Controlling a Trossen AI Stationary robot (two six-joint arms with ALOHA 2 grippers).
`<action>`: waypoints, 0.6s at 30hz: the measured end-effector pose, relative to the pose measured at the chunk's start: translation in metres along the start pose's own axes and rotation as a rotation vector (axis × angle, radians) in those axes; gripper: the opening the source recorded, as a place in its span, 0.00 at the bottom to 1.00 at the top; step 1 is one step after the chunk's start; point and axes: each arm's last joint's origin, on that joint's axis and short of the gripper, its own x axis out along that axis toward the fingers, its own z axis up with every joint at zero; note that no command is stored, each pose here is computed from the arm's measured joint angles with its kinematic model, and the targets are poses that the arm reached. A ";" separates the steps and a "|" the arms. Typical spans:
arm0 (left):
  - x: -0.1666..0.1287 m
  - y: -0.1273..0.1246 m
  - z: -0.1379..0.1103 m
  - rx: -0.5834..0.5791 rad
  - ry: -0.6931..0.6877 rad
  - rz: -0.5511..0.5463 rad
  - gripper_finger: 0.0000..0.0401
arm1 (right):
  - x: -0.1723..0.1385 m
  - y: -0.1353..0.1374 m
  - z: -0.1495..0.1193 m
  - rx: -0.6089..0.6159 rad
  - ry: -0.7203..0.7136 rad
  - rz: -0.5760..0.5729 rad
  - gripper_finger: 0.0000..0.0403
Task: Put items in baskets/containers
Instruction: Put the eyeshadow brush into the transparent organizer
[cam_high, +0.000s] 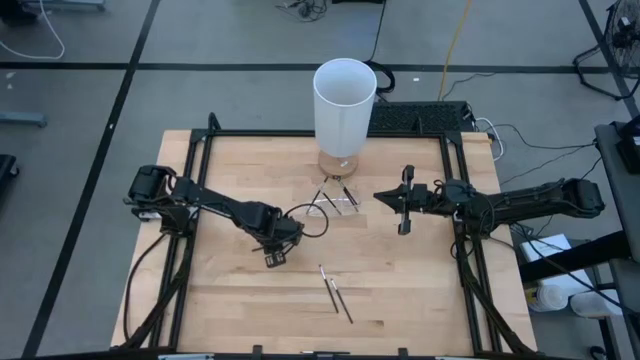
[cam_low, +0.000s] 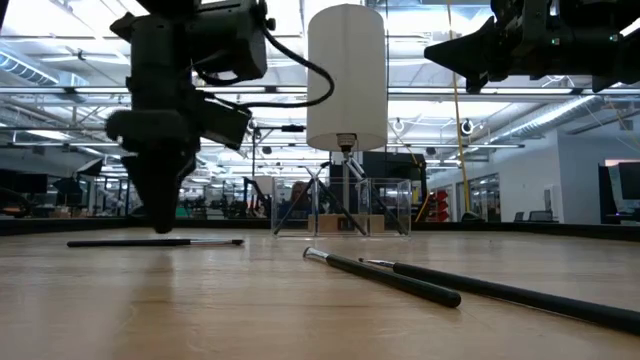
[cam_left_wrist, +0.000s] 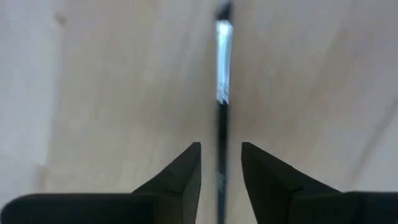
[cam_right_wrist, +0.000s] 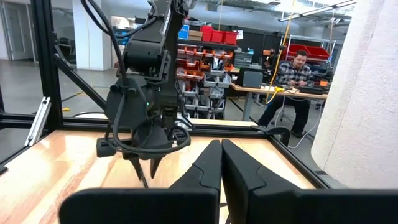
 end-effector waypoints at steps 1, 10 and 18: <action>0.000 -0.001 0.000 0.004 0.007 -0.023 0.31 | 0.000 0.000 0.000 0.000 0.000 0.000 0.00; 0.007 -0.003 0.003 0.017 -0.009 -0.001 0.28 | 0.000 0.000 0.000 0.000 0.000 0.000 0.00; 0.036 -0.006 0.007 -0.026 0.068 0.026 0.21 | 0.000 0.000 0.000 0.000 0.000 0.000 0.00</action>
